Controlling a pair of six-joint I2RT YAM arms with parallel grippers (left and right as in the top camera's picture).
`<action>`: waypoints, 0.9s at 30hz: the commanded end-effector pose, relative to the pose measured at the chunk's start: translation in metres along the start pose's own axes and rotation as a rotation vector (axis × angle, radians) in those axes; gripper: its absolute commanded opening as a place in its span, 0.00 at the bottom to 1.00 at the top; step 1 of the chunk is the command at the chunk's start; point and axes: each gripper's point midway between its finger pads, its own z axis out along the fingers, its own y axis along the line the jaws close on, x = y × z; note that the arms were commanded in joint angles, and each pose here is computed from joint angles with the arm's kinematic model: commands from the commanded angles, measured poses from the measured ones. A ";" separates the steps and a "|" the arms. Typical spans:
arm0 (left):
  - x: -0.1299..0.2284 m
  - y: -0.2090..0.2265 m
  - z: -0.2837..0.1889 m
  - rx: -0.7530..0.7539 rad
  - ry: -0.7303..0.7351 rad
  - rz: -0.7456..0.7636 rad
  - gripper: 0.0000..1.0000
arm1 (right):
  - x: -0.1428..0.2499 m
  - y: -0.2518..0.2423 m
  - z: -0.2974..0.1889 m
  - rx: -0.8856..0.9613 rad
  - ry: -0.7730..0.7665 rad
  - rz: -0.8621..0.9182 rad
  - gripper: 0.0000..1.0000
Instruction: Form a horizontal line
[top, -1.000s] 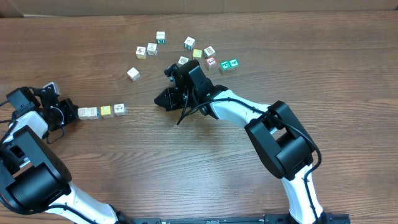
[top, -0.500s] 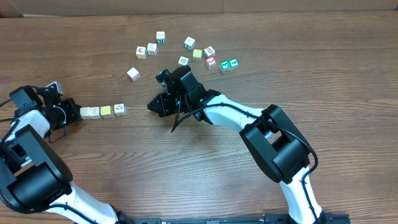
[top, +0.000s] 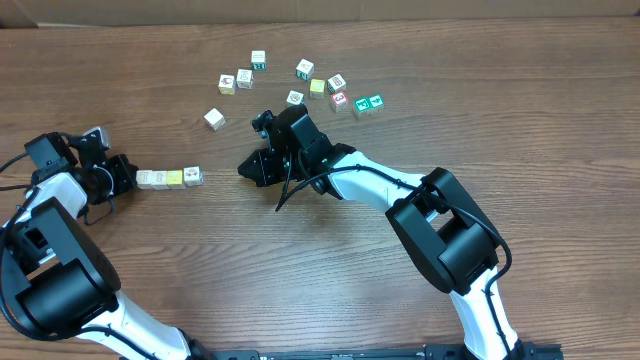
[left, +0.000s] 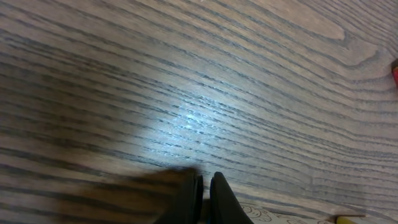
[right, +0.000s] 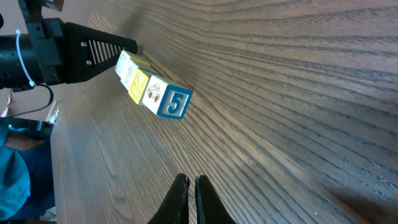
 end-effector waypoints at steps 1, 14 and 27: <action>0.002 -0.005 0.005 0.023 0.007 0.010 0.04 | -0.007 0.008 0.004 -0.010 -0.015 -0.022 0.04; 0.002 -0.005 0.005 0.022 0.007 -0.009 0.04 | 0.009 0.008 0.024 -0.032 0.008 -0.004 0.04; 0.002 -0.005 0.005 0.023 0.010 -0.009 0.04 | 0.002 0.029 0.039 -0.125 -0.033 -0.022 0.04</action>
